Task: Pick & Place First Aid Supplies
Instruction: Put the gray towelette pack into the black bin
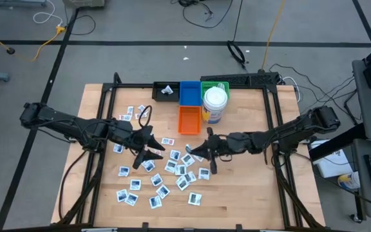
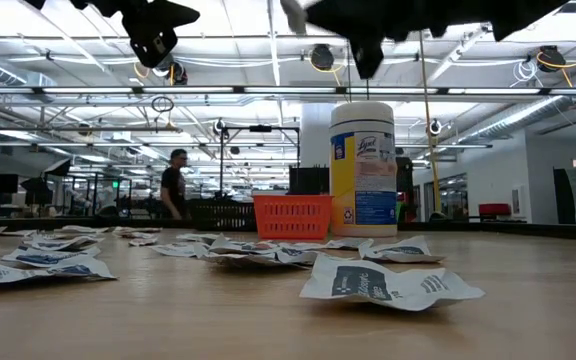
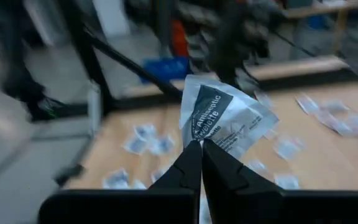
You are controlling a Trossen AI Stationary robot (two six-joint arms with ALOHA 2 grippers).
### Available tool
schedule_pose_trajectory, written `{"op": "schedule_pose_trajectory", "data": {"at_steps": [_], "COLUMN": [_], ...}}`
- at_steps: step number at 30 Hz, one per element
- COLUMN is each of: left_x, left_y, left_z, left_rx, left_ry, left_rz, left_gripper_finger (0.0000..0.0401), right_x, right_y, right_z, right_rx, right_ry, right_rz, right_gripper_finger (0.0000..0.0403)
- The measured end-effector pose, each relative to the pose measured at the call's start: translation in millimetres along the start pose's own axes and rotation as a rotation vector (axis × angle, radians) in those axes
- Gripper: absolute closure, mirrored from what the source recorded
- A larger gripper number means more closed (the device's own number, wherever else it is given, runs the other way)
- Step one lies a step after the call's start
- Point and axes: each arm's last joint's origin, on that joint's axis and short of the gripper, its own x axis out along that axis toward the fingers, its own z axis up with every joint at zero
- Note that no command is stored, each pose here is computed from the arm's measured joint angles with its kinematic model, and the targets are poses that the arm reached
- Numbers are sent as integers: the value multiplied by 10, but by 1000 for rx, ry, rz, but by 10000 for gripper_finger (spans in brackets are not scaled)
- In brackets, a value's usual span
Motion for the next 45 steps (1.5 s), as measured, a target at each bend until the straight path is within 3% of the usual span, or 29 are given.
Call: {"op": "schedule_pose_trajectory", "data": {"at_steps": [6, 12, 19, 33, 45], "left_x": [6, 147, 251, 671, 676], "left_y": [9, 10, 105, 71, 51], "left_z": [2, 64, 90, 360, 435], "left_rx": [88, 198, 288, 432, 489], "left_ry": [-13, -103, -143, -44, -73], "left_rz": [40, 18, 89, 11, -1], "left_gripper_finger": [210, 210, 210, 210, 210], "right_x": [0, 28, 29, 29, 27], "right_y": [4, -49, -72, -73, -91], "right_z": [104, 183, 171, 138, 144], "right_rx": [47, 58, 99, 112, 141], "right_ry": [-62, -48, -13, 24, 37], "right_rz": [161, 175, 228, 236, 276], "right_gripper_finger": [403, 403, 403, 403, 403]}}
